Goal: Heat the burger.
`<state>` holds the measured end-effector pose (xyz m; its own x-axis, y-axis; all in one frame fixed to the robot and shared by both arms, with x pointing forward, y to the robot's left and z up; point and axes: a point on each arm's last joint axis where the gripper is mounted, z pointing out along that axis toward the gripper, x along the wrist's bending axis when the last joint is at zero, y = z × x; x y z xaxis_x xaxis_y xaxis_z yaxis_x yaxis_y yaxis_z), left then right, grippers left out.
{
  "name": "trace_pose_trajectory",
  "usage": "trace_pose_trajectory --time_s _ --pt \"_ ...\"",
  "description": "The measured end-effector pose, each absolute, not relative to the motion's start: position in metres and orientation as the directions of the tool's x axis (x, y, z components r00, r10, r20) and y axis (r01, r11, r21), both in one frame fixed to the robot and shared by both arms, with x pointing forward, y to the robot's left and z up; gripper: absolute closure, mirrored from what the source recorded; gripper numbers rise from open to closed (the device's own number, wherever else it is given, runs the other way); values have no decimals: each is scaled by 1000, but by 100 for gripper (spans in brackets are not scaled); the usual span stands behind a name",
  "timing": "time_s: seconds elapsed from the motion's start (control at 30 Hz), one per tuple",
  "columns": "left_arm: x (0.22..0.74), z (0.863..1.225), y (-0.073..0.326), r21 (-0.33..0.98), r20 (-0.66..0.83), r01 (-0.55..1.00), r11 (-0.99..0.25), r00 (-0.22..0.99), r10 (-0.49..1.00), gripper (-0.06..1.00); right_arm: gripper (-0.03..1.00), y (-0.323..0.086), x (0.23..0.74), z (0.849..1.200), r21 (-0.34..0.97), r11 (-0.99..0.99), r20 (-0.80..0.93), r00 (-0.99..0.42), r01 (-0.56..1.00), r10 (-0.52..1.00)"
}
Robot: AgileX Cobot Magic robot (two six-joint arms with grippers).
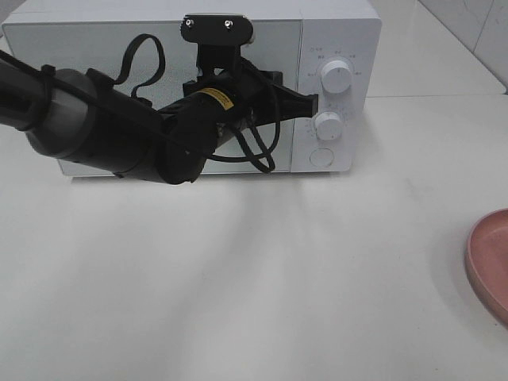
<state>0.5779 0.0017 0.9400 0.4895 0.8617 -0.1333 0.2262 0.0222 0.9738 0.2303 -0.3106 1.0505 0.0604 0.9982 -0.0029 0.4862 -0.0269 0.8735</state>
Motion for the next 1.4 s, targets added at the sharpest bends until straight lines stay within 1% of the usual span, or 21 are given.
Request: trace_pose_trajectory --time_s 0.23,0.4,0.43,0.47,0.5,0.53,0.57,0.6,0.63,0.67,0.7,0.73,0.8,0.83,0.9,0.93,1.0,1.07,1.1,1.23,1.4 --pt "568 947 -4 952 -129 303 -35 505 853 94 20 -311 230 1051 873 -27 -3 60 486 998" --pt "545 957 -13 916 -103 371 -152 585 804 94 20 -311 230 1051 873 -27 -3 60 486 998" --pt "536 959 -15 885 -109 418 -206 616 780 86 20 -311 230 1051 873 -27 -3 60 486 998" --pt "529 957 -14 841 -120 472 -264 639 760 69 20 -311 230 1051 873 -27 -3 60 486 998" --pt "529 957 -14 841 -120 472 -264 639 760 69 20 -311 230 1051 873 -27 -3 60 486 998" --pt "525 955 -14 813 -130 503 -293 648 751 56 20 -311 230 1051 873 -27 -3 60 486 998" --pt "525 955 -14 813 -130 503 -293 648 751 56 20 -311 230 1051 873 -27 -3 60 486 998" --pt "518 952 -12 757 -148 553 -347 663 734 28 20 -311 230 1051 873 -27 -3 60 486 998" --pt "510 947 -10 680 -170 606 -413 678 715 7 20 -311 230 1051 873 -27 -3 60 486 998" --pt "510 947 -10 680 -170 606 -413 678 715 7 20 -311 230 1051 873 -27 -3 60 486 998" --pt "505 945 -9 638 -182 628 -445 685 706 3 20 -311 230 1051 873 -27 -3 60 486 998" --pt "505 945 -9 638 -182 628 -445 685 706 3 20 -311 230 1051 873 -27 -3 60 486 998" --pt "490 941 -3 490 -225 681 -545 702 676 -2 20 -311 230 1051 873 -27 -3 60 486 998" --pt "490 941 -3 490 -225 681 -545 702 676 -2 20 -311 230 1051 873 -27 -3 60 486 998" --pt "478 942 4 381 -252 693 -612 715 652 -2 20 -311 230 1051 874 -26 -4 61 486 998" --pt "478 942 4 381 -252 693 -612 715 652 -2 20 -311 230 1051 874 -26 -4 61 486 998" --pt "467 950 11 292 -266 679 -673 734 625 -2 20 -311 230 1051 874 -26 -4 61 486 998" --pt "464 954 14 271 -268 674 -687 739 619 -2 20 -311 230 1051 874 -26 -4 61 486 998" --pt "458 961 20 216 -278 677 -703 733 621 -2 20 -311 230 1051 874 -26 -4 61 486 998" --pt "454 973 29 168 -281 702 -692 707 648 -2 20 -311 230 1051 874 -26 -4 61 486 998" --pt "467 1000 55 198 -275 760 -619 649 709 -2 20 -311 230 1051 874 -26 -4 61 486 998"
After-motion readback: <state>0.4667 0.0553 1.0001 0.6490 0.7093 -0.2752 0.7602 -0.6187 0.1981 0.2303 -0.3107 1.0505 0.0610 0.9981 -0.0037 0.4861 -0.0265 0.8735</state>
